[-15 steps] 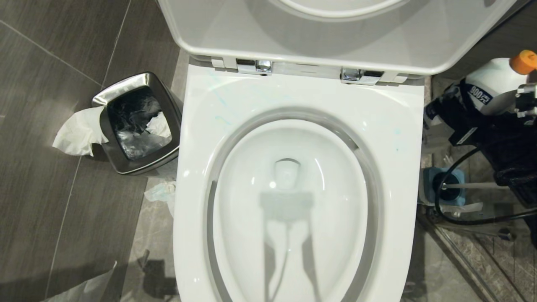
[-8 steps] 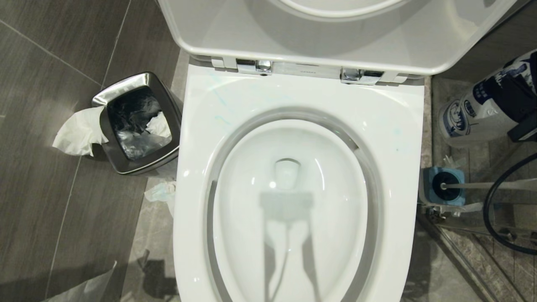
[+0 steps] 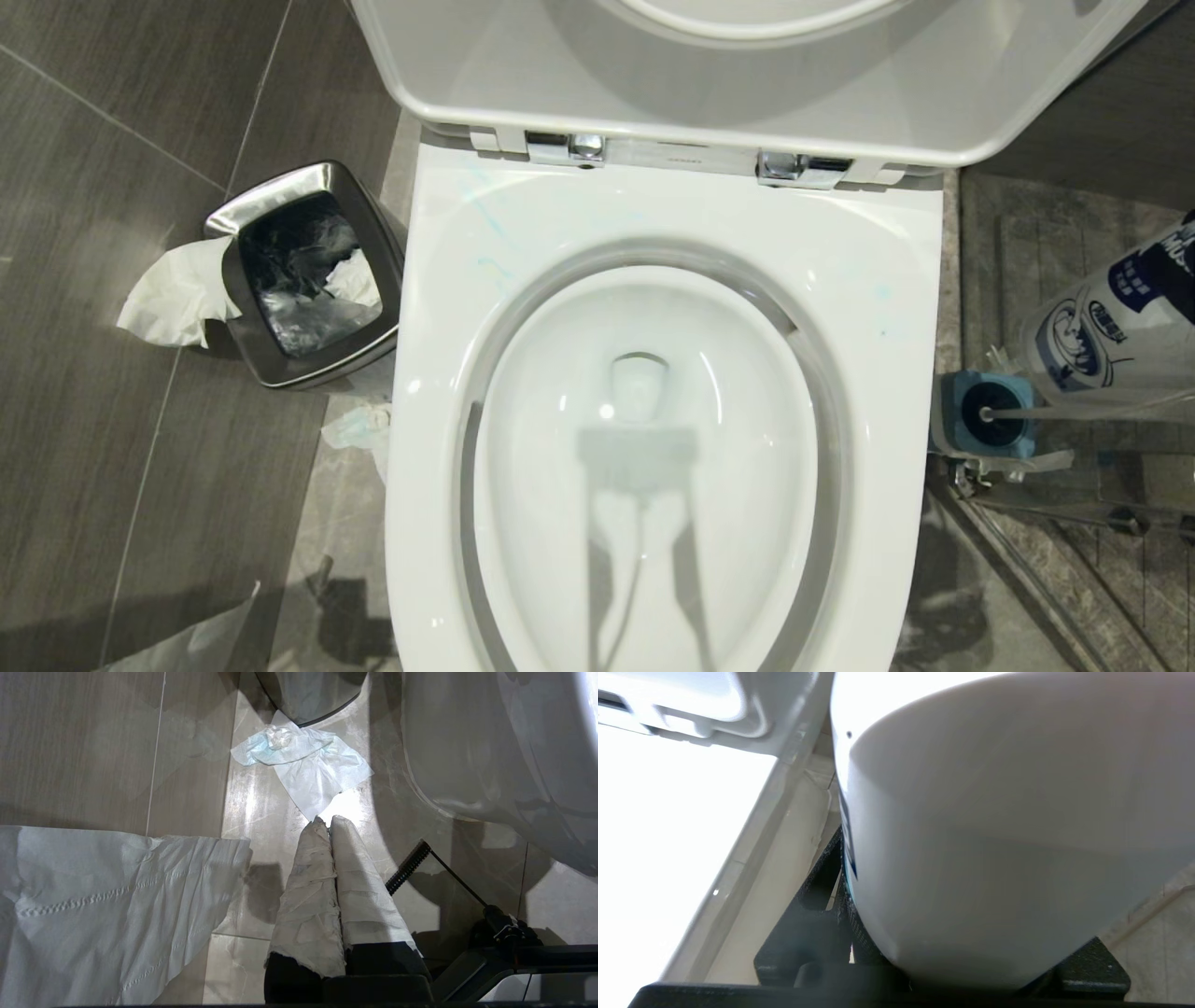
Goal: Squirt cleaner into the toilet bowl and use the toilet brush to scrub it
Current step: Pour in the cleaning agent
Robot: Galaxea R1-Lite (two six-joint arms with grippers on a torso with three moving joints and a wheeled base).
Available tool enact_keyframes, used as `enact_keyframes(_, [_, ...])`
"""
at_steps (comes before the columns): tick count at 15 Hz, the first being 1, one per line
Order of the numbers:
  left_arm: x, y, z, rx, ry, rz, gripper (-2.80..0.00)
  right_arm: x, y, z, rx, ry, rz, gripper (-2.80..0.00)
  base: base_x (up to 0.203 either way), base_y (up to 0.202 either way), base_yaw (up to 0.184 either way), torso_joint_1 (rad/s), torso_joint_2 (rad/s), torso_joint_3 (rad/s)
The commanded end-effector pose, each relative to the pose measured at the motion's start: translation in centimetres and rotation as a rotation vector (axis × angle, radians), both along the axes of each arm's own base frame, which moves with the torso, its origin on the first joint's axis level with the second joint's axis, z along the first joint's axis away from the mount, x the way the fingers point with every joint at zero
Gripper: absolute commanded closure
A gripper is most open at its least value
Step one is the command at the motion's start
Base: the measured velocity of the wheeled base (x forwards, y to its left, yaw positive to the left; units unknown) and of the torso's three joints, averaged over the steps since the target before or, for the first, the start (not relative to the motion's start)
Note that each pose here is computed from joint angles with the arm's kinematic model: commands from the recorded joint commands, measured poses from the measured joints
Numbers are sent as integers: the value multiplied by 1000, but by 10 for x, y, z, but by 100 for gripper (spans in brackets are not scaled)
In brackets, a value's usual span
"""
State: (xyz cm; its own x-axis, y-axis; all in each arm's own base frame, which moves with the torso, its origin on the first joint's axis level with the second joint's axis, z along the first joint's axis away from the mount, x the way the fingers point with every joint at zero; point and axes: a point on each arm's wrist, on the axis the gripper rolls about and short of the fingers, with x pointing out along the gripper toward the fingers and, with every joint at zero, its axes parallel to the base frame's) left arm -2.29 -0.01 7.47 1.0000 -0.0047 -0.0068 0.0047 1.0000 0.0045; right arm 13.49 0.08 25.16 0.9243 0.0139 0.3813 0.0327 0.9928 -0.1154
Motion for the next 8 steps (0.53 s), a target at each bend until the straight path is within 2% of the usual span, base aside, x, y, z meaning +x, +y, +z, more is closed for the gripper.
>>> enact_keyframes(1, [0,0,0,0,3,0,0,-13,0,10,-3,-44,1,0,0,0,0,0,0,0])
enact_keyframes(8, [0,0,0,5,1,0,0,-33,-1,32,7,-14,-32,0,0,0,0,0,0,0])
